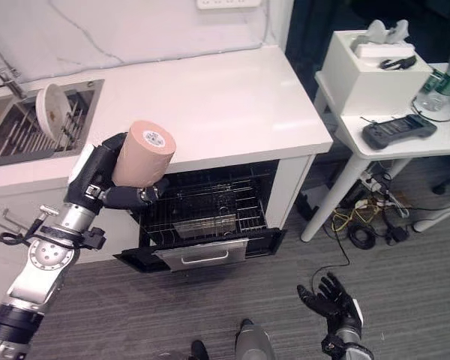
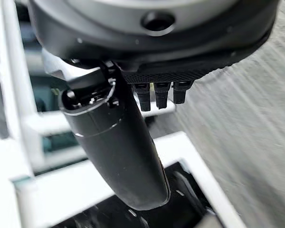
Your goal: Place the dishes in the dishwasher.
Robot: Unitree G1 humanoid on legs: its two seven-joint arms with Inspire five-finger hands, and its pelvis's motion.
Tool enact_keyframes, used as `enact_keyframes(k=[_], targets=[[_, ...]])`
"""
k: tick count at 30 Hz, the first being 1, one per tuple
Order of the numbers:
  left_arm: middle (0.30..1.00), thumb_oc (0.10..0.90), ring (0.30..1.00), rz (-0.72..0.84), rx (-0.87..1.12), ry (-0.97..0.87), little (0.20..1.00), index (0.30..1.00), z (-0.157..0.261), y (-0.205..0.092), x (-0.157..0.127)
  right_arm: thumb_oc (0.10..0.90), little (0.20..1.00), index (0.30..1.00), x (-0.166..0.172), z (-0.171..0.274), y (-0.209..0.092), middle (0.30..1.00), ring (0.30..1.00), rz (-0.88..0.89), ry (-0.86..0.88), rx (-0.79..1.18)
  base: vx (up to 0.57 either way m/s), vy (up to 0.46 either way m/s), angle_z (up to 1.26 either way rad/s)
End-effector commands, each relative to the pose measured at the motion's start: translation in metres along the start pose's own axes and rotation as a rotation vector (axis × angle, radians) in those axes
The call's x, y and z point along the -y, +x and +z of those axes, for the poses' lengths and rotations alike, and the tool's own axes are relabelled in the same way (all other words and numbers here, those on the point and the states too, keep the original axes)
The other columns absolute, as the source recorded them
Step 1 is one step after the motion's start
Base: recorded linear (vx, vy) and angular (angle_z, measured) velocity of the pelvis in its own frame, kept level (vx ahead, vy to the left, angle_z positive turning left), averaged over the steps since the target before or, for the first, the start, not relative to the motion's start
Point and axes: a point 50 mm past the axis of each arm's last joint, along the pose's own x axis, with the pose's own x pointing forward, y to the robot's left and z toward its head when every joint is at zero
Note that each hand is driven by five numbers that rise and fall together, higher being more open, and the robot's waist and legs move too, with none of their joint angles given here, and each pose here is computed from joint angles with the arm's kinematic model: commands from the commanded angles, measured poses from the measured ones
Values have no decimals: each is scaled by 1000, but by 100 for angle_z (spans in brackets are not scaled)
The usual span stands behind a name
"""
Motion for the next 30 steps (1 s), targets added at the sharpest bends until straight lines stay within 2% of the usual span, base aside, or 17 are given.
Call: enact_keyframes(k=[1,2,4,5,10,15,24,30], targets=[[300,400,300,165,209,-81,300,300,34,25,-13,800,900,900,-7,55,1,900,900,43,-5,316,-39,18,-38],[300,400,300,198,193,-116,300,300,29,24,-11,800,900,900,-23,71,-3,900,900,114,6,410,-67,8,-40],[300,400,300,222,183,-135,300,300,26,22,-9,800,900,900,-31,81,-6,900,900,143,4,474,-46,19,-39],[300,400,300,301,146,-144,300,300,16,19,-5,800,900,900,-45,103,-15,900,900,207,-22,604,-63,24,-40],[300,400,300,448,131,-103,300,300,4,16,-1,800,900,900,-66,148,-32,900,900,370,25,828,-63,28,-36],[300,400,300,503,177,-59,300,300,9,15,11,800,900,900,-88,167,-40,900,900,548,74,879,-44,12,-19],[300,400,300,515,291,32,300,300,17,14,43,800,900,900,-158,180,-52,900,900,961,156,854,-31,-27,-1],[300,400,300,539,352,74,300,300,22,11,56,800,900,900,-194,184,-59,900,900,1097,179,828,-11,-52,21]])
